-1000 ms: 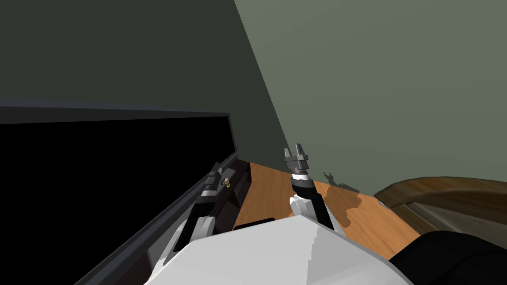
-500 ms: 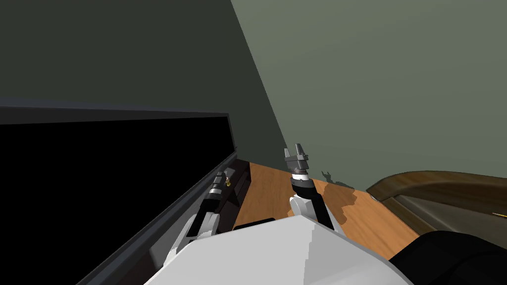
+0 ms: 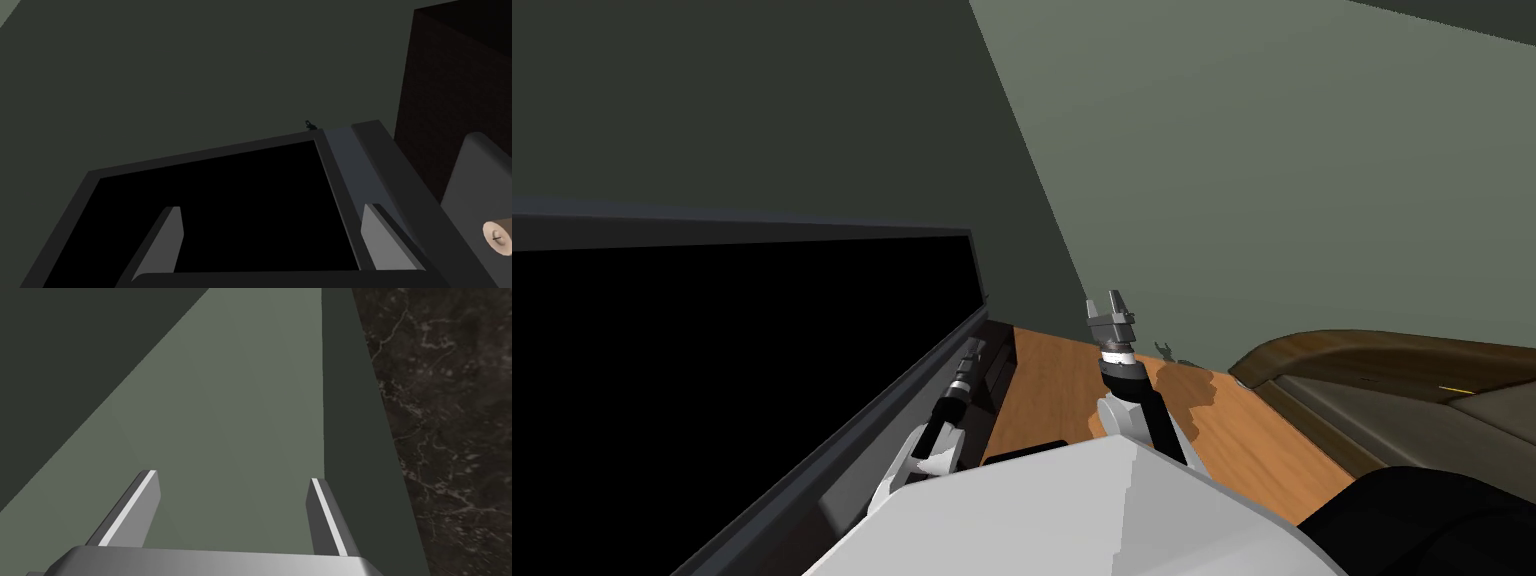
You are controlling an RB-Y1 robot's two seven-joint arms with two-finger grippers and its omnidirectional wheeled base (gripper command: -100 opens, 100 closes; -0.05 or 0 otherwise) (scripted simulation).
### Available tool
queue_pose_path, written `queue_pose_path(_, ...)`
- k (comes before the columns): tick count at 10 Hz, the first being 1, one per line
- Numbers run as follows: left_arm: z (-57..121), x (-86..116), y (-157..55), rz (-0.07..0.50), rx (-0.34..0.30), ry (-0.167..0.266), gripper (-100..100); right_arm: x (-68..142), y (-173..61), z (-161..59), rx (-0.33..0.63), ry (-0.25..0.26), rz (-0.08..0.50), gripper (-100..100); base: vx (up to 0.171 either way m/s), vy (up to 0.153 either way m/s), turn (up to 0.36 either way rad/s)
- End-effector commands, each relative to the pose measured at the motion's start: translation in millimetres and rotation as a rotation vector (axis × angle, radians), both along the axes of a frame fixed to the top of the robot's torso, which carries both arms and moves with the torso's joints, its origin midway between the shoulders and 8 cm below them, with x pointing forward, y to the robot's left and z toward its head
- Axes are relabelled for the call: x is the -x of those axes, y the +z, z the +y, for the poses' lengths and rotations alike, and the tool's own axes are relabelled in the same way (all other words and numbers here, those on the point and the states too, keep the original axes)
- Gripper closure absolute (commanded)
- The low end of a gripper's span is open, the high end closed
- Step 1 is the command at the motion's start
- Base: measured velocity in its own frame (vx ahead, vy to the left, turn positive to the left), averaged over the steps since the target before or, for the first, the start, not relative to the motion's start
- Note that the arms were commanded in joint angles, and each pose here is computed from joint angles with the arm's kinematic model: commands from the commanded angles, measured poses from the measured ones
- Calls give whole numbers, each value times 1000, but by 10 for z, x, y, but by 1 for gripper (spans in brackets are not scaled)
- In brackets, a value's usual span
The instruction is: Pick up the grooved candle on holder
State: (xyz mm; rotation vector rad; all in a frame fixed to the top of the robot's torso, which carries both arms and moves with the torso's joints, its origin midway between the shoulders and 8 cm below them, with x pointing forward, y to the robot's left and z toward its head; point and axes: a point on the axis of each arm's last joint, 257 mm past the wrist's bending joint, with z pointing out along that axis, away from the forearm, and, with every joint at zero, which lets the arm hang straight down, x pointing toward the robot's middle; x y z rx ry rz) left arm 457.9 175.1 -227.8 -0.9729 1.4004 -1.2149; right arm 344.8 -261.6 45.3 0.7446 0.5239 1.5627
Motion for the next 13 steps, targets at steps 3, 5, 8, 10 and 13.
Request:
queue_pose_path(3, -29, -41, -537, 131, -34, -15, -100, 0, 0, 0, 0, 0, 0, 0, -31, 28, -97)
queue_pose_path(5, 14, -32, -818, 200, -66, -16, -100, 0, 0, 0, 0, 0, 0, 0, -25, 36, -141)
queue_pose_path(8, 132, 11, -1132, 272, -107, -10, -100, 0, 0, 0, 0, 0, 0, 0, 7, 27, -130)
queue_pose_path(10, 305, 70, -1407, 336, -154, 1, -100, 0, 0, 0, 0, 0, 0, 0, 23, 14, -146)
queue_pose_path(13, 651, 190, -1775, 425, -232, 24, -100, 0, 0, 0, 0, 0, 0, 0, 44, 36, -176)
